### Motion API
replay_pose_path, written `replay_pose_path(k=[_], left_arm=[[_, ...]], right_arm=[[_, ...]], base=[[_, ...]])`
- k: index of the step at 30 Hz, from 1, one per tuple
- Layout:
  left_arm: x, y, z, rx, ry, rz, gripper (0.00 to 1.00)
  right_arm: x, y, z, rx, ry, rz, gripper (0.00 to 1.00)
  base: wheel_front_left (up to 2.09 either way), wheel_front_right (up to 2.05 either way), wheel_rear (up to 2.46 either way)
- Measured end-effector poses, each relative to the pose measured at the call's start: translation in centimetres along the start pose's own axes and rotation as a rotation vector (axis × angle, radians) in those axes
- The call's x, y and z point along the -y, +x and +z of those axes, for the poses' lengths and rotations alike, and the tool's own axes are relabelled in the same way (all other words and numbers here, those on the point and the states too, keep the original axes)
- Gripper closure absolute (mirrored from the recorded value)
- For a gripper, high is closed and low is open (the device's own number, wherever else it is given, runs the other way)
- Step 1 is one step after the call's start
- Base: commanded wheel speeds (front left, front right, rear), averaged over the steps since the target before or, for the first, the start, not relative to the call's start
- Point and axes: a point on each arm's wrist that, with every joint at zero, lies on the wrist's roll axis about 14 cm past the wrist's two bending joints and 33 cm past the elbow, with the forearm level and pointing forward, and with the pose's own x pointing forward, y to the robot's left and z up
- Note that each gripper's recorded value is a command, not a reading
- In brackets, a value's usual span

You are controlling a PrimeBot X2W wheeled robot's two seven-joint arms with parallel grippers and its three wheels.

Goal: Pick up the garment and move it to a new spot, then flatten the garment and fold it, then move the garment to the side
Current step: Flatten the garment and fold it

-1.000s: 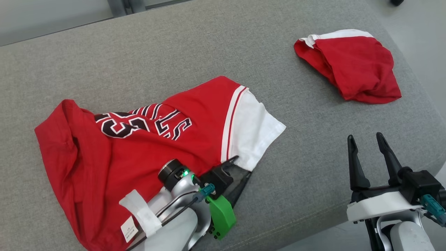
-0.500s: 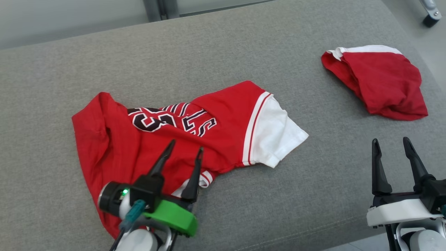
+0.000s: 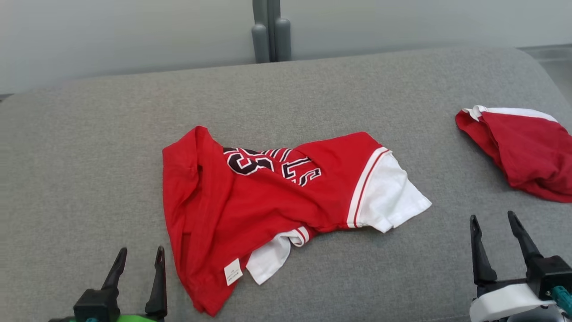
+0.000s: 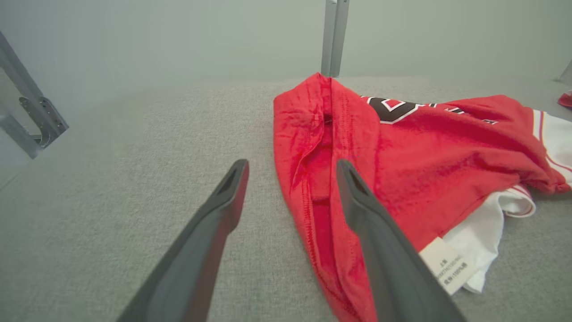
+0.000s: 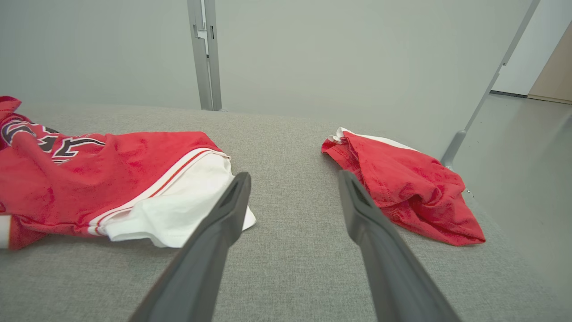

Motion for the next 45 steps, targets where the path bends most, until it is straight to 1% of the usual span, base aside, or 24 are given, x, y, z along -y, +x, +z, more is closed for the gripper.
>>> replay_pose_path(k=[8,13,16,33,40,45], left_arm=[[-3.9,-4.4,-1.4,-0.024,-0.01,0.122,0.0],[-4.8,-5.8,-1.1,0.007,-0.04,0.159,0.0],[-5.4,-6.5,-1.3,0.009,-0.041,0.174,0.0],[-5.8,-7.6,-1.6,0.029,-0.056,0.18,0.0],[-5.1,-7.3,-1.1,0.051,-0.057,0.144,0.0],[-3.9,-6.3,-0.5,0.069,-0.06,0.094,0.0]], right_arm=[[-1.4,-1.0,-0.5,-0.014,0.01,0.044,0.0],[-2.1,-1.1,-0.7,-0.022,0.005,0.066,0.0],[-2.4,-1.1,-0.5,-0.015,0.005,0.075,0.0],[-2.2,-0.9,0.3,0.009,-0.009,0.076,0.0],[-1.9,-1.0,0.4,0.014,-0.007,0.065,0.0],[-1.9,-1.1,0.4,0.013,-0.004,0.061,0.0]], base=[[0.0,0.0,0.0],[0.0,0.0,0.0],[0.0,0.0,0.0],[0.0,0.0,0.0],[0.0,0.0,0.0],[0.0,0.0,0.0]])
